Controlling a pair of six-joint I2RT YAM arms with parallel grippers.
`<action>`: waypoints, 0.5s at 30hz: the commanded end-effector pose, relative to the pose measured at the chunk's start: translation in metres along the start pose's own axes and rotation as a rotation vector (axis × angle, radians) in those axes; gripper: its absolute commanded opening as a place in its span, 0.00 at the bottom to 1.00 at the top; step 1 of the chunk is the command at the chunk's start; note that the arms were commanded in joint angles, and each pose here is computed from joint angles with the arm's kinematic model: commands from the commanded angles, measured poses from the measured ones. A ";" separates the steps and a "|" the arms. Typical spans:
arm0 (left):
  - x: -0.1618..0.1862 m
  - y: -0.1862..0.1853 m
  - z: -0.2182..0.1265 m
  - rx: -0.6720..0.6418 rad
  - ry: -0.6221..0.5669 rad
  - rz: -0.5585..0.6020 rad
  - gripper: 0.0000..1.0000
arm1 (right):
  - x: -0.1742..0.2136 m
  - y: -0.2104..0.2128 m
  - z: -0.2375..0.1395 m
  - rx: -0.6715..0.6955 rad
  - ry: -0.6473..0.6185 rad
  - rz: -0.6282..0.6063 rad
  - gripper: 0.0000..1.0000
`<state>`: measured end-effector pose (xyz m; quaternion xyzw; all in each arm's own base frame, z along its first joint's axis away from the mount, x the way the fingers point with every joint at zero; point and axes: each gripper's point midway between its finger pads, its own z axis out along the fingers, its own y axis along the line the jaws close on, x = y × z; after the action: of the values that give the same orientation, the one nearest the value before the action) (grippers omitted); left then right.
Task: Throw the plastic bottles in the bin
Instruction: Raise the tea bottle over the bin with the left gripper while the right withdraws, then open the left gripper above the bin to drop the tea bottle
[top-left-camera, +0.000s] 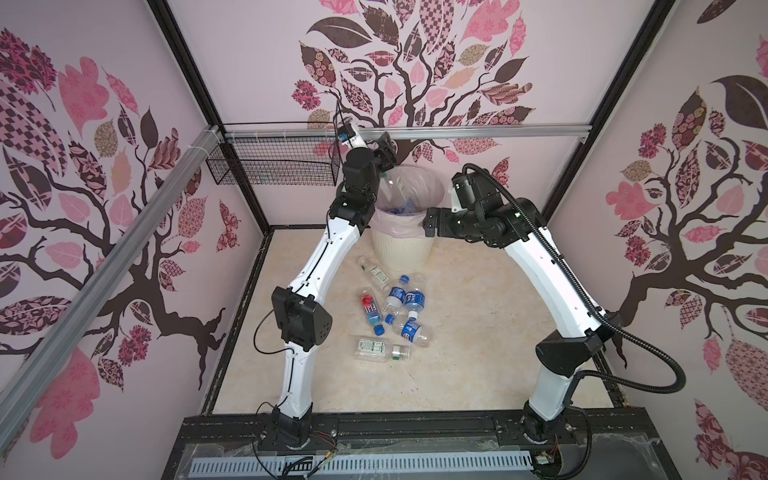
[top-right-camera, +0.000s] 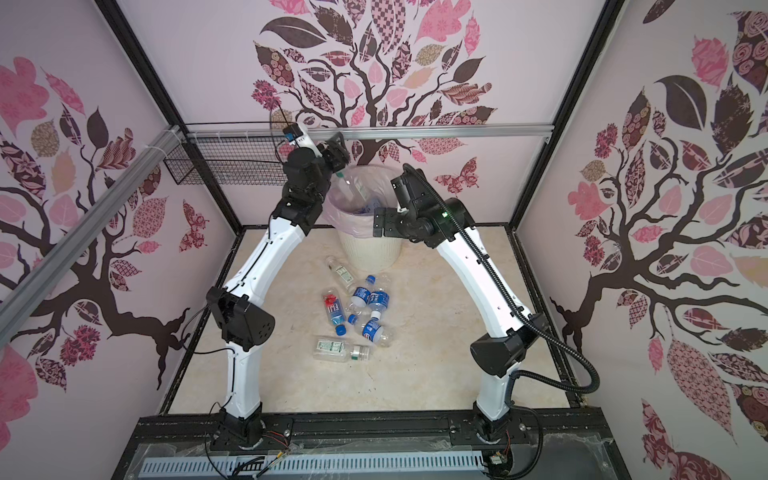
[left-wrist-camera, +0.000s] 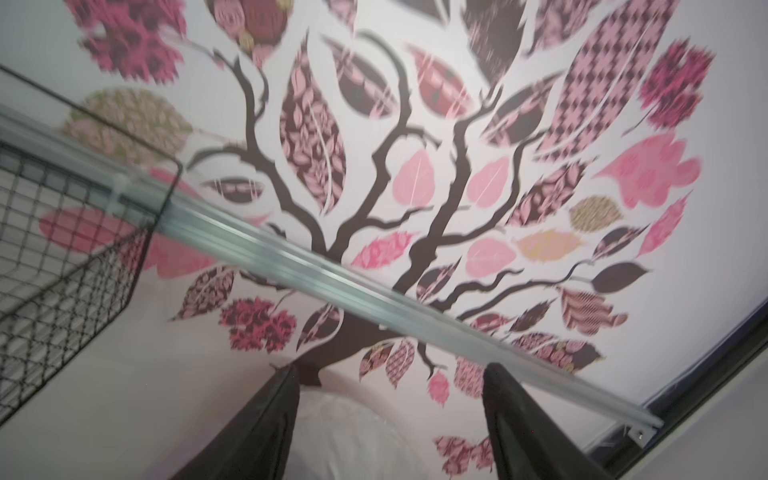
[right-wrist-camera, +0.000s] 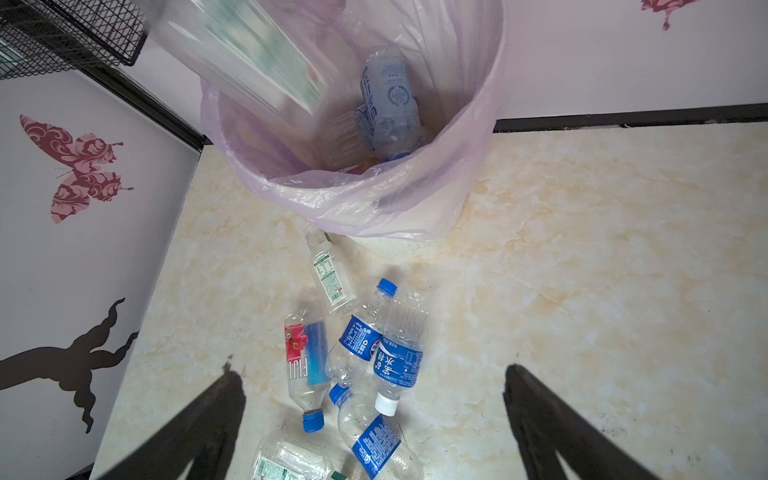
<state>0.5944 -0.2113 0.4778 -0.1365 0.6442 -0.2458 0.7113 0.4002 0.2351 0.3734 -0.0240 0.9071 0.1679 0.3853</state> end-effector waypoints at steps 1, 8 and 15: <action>-0.016 -0.051 -0.021 0.117 -0.011 0.013 0.95 | -0.001 0.009 -0.025 -0.067 -0.016 -0.017 0.99; -0.012 -0.068 -0.032 0.153 0.030 0.008 0.97 | 0.001 0.009 -0.030 -0.076 -0.014 -0.008 1.00; -0.014 -0.073 -0.043 0.160 0.057 0.010 0.97 | 0.013 0.002 -0.033 -0.078 -0.029 0.037 0.99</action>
<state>0.5577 -0.2702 0.4879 -0.0731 0.6629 -0.2880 0.6872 0.3795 0.2328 0.3660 -0.0301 0.9087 0.1892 0.3710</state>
